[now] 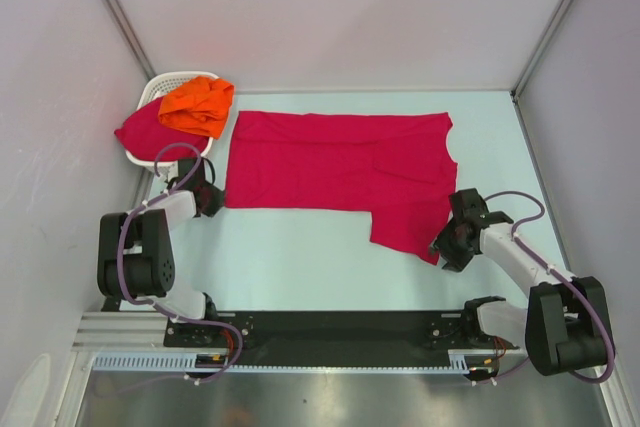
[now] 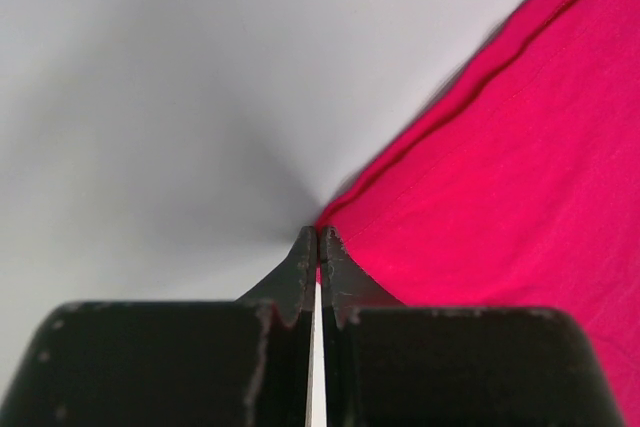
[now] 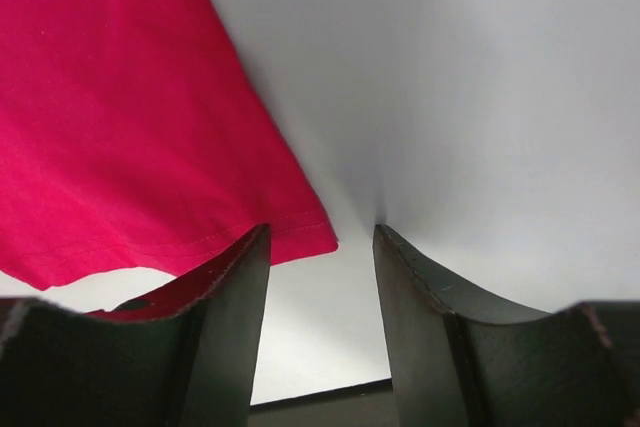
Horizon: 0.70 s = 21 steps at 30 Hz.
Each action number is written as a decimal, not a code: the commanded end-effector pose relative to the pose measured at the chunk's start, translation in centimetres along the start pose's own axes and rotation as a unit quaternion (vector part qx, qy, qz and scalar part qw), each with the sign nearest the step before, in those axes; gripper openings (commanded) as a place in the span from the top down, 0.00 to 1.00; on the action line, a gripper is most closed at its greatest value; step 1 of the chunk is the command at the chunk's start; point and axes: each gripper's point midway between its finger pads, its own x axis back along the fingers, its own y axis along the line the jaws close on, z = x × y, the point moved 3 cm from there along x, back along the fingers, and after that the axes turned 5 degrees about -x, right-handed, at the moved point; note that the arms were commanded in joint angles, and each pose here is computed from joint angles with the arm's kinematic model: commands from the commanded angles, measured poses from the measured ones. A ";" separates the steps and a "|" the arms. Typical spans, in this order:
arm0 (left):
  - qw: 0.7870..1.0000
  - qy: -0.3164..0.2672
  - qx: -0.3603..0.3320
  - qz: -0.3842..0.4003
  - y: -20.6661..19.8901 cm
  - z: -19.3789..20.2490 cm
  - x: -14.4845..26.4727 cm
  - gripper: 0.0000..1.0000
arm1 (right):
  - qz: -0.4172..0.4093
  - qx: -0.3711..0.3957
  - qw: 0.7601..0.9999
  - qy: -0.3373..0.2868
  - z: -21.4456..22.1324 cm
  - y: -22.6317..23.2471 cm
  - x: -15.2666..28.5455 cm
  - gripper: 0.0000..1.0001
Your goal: Fold and stack the t-shirts
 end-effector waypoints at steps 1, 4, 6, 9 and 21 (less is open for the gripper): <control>1.000 0.006 -0.014 -0.012 0.2 0.1 0.0 1.00 | 0.009 0.000 1.000 -0.019 -0.6 -0.3 -0.6 0.52; 1.000 0.004 -0.014 -0.012 0.1 0.0 0.0 1.00 | 0.013 0.002 1.000 -0.012 -0.4 -0.4 -0.9 0.56; 1.000 0.004 -0.012 -0.012 0.1 -0.1 0.0 1.00 | 0.011 0.003 1.000 -0.009 -0.2 -0.4 -1.0 0.57; 1.000 0.003 -0.012 -0.014 0.1 -0.2 -0.1 1.00 | 0.005 0.008 1.000 -0.003 0.1 -0.2 -1.0 0.59; 1.000 0.004 -0.016 -0.014 -0.1 -0.3 -0.1 1.00 | 0.030 0.010 0.999 0.009 0.6 -1.1 -1.4 0.84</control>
